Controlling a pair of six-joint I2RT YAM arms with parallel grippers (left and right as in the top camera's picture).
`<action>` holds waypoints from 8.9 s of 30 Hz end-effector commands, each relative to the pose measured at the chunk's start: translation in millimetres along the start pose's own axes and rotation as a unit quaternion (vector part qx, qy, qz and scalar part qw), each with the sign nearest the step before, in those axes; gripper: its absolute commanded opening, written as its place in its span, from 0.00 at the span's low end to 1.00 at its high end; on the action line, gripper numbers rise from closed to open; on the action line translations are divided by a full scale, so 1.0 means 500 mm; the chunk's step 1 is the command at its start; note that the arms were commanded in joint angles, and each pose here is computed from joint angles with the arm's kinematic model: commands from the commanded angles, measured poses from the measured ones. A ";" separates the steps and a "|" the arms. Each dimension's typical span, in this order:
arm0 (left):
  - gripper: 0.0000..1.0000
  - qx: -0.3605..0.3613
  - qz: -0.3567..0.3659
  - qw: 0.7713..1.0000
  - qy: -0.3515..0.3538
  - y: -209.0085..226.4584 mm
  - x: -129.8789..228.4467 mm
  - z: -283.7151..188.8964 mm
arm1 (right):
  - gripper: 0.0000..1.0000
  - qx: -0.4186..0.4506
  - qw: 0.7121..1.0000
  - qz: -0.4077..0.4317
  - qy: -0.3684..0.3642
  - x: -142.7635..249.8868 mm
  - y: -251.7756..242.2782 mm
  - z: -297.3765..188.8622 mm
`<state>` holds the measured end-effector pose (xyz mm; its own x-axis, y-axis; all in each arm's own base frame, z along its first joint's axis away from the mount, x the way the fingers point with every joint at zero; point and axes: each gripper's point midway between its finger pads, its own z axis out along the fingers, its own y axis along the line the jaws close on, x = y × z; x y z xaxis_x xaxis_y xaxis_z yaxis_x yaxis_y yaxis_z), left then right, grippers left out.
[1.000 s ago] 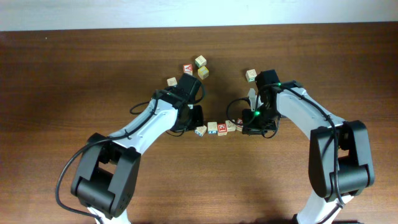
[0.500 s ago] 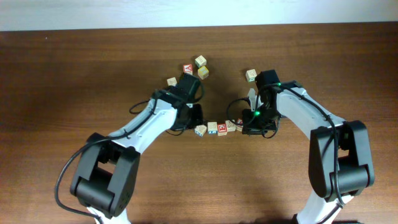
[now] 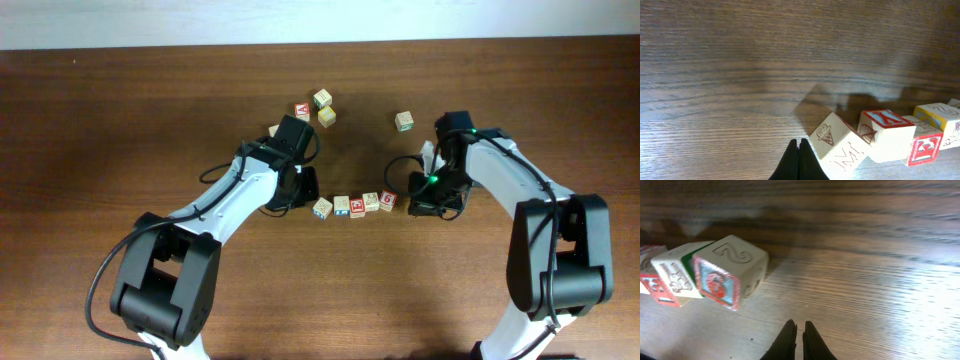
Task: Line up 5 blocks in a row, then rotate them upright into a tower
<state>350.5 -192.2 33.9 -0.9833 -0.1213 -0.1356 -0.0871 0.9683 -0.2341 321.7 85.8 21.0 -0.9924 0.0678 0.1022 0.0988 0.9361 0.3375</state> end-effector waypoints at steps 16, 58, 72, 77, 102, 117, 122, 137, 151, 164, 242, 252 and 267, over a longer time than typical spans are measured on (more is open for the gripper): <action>0.00 -0.020 0.009 1.000 -0.008 0.009 -0.011 0.005 | 0.09 -0.028 0.998 -0.028 -0.044 -0.049 0.025 -0.006; 0.00 -0.033 -0.048 0.997 -0.057 0.078 -0.092 -0.015 | 0.06 -0.071 0.987 -0.103 -0.098 -0.119 0.181 -0.133; 0.00 -0.033 -0.072 0.994 -0.075 0.134 -0.149 -0.056 | 0.05 -0.071 0.980 -0.182 -0.038 -0.012 0.327 -0.066; 0.00 -0.037 -0.078 0.993 -0.084 0.160 -0.167 -0.065 | 0.05 -0.025 0.984 -0.175 -0.037 0.010 0.338 -0.044; 0.00 -0.038 -0.091 0.989 -0.107 0.205 -0.201 -0.078 | 0.04 0.074 0.991 -0.107 -0.007 0.091 0.315 0.017; 0.00 -0.038 -0.091 0.989 -0.106 0.205 -0.201 -0.078 | 0.05 0.112 0.991 -0.064 -0.022 0.074 0.256 0.079; 0.00 -0.038 -0.091 0.990 -0.105 0.205 -0.199 -0.078 | 0.04 0.094 0.995 -0.020 0.020 0.066 0.227 0.119; 0.00 -0.039 -0.091 0.990 -0.103 0.206 -0.198 -0.077 | 0.04 0.080 0.997 -0.014 0.013 0.049 0.228 0.115; 0.00 -0.039 -0.091 0.990 -0.102 0.206 -0.197 -0.077 | 0.04 0.076 0.997 -0.024 0.008 0.042 0.235 0.110; 0.00 -0.042 -0.093 0.991 -0.092 0.208 -0.187 -0.076 | 0.04 0.074 0.997 -0.024 0.008 0.041 0.236 0.110; 0.00 -0.068 -0.159 0.976 -0.130 0.336 -0.233 -0.107 | 0.04 0.052 0.979 -0.185 -0.072 0.058 0.413 0.120; 0.00 -0.070 -0.161 0.977 -0.122 0.337 -0.225 -0.105 | 0.04 0.069 0.979 -0.181 -0.067 0.058 0.402 0.144; 0.00 -0.071 -0.161 0.977 -0.121 0.337 -0.224 -0.105 | 0.04 0.091 0.981 -0.152 -0.079 0.039 0.377 0.137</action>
<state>432.7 -4.0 60.5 -0.8317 -0.4667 -0.3008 -0.4342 0.8844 -0.1713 306.8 289.9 21.6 -0.9702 -0.2135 -0.1144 -0.2312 0.9571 0.1747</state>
